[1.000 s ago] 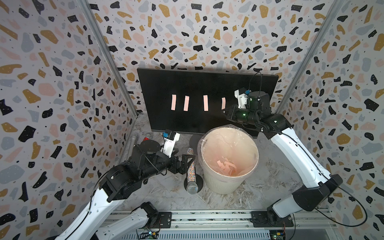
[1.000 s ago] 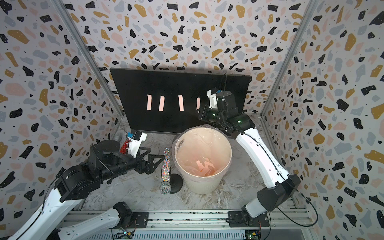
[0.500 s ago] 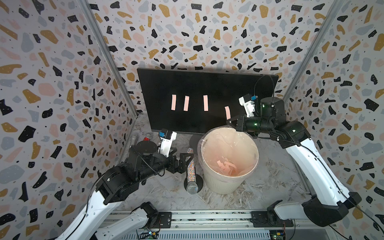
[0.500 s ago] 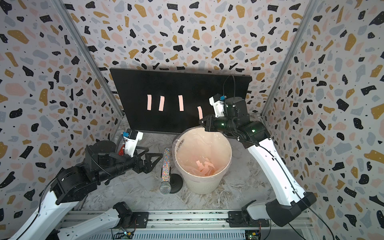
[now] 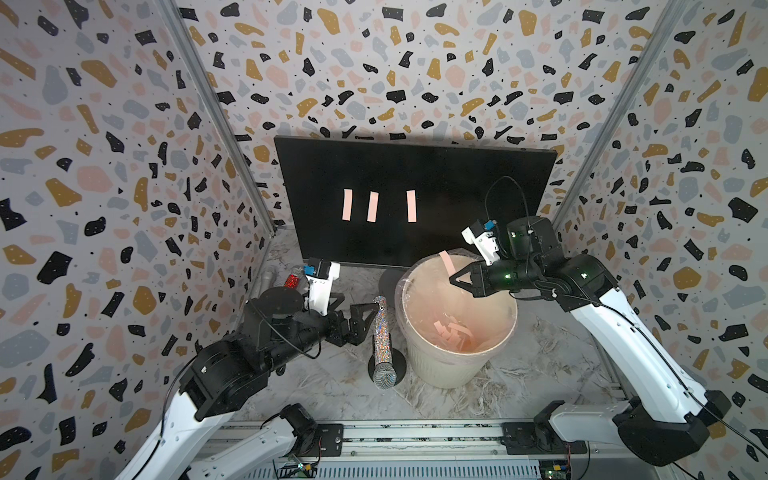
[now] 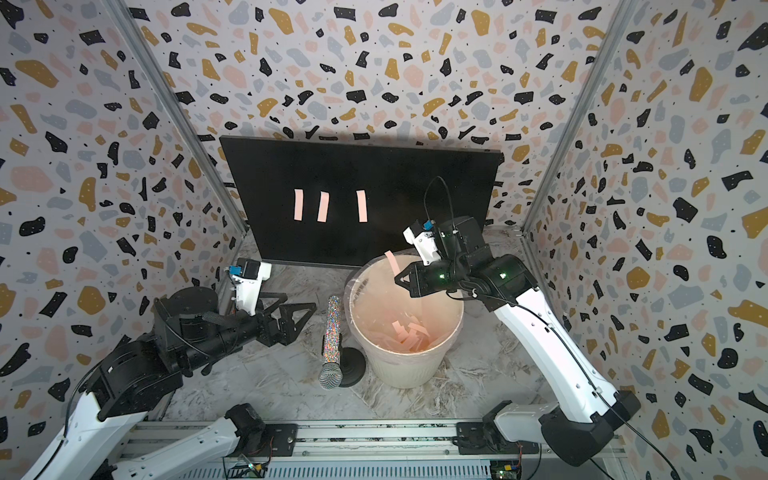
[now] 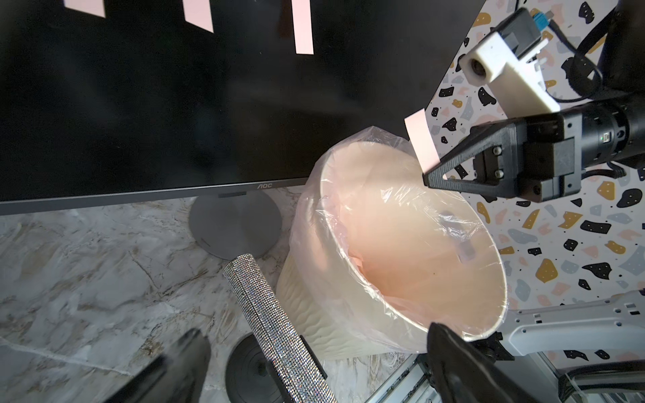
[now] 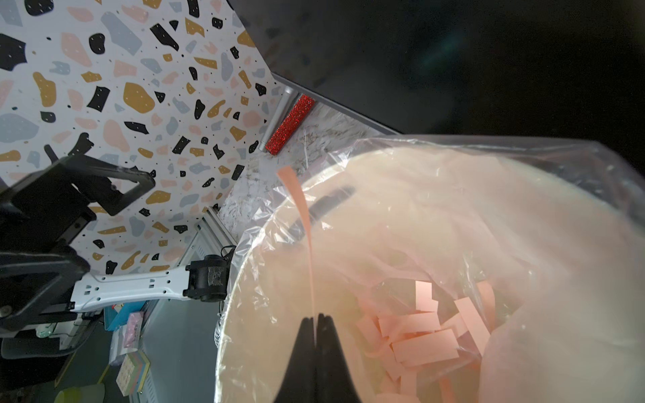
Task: Remove the sticky note from the monitor
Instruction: Place the sticky note in the trash bin.
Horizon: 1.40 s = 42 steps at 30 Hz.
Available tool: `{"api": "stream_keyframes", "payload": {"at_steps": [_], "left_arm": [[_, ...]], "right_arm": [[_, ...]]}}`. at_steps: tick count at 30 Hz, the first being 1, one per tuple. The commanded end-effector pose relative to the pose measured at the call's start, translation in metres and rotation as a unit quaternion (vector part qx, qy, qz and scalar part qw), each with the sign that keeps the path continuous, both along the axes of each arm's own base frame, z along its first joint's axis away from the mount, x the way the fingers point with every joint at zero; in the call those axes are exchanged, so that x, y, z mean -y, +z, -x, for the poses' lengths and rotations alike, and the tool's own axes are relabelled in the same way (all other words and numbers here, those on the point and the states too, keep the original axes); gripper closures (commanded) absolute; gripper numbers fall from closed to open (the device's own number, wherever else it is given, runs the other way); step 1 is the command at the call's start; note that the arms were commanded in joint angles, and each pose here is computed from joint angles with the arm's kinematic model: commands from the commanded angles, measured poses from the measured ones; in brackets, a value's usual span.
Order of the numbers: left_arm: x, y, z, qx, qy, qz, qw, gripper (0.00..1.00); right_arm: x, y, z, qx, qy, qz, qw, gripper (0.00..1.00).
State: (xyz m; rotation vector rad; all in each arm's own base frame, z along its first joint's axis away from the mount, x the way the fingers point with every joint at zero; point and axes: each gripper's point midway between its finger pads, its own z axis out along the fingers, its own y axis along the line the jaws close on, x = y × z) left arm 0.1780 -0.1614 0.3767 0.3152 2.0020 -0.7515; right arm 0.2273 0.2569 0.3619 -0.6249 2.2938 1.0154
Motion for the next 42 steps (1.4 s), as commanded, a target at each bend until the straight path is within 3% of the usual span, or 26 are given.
{"api": "stream_keyframes", "payload": {"at_steps": [1, 20, 28, 34, 42], "left_arm": [[-0.008, 0.014, -0.004, 0.023, 0.025, 0.019, 0.999, 0.0], [-0.01, -0.005, -0.016, -0.02, 0.051, 0.029, 0.998, 0.0], [-0.013, -0.023, -0.031, -0.082, 0.056, 0.102, 0.99, 0.01], [-0.02, -0.029, -0.042, -0.094, 0.066, 0.144, 0.983, 0.01], [-0.024, -0.033, -0.05, -0.102, 0.074, 0.163, 0.979, 0.01]], "right_arm": [[0.004, -0.01, 0.014, 0.0, 0.026, 0.03, 0.999, 1.0], [0.006, -0.067, 0.022, -0.008, 0.036, 0.176, 0.984, 1.0], [0.007, -0.079, 0.024, -0.002, 0.04, 0.215, 0.976, 1.0], [0.008, -0.086, 0.025, 0.001, 0.043, 0.24, 0.97, 0.98], [0.011, -0.086, 0.024, 0.007, 0.042, 0.25, 0.967, 0.89]]}}
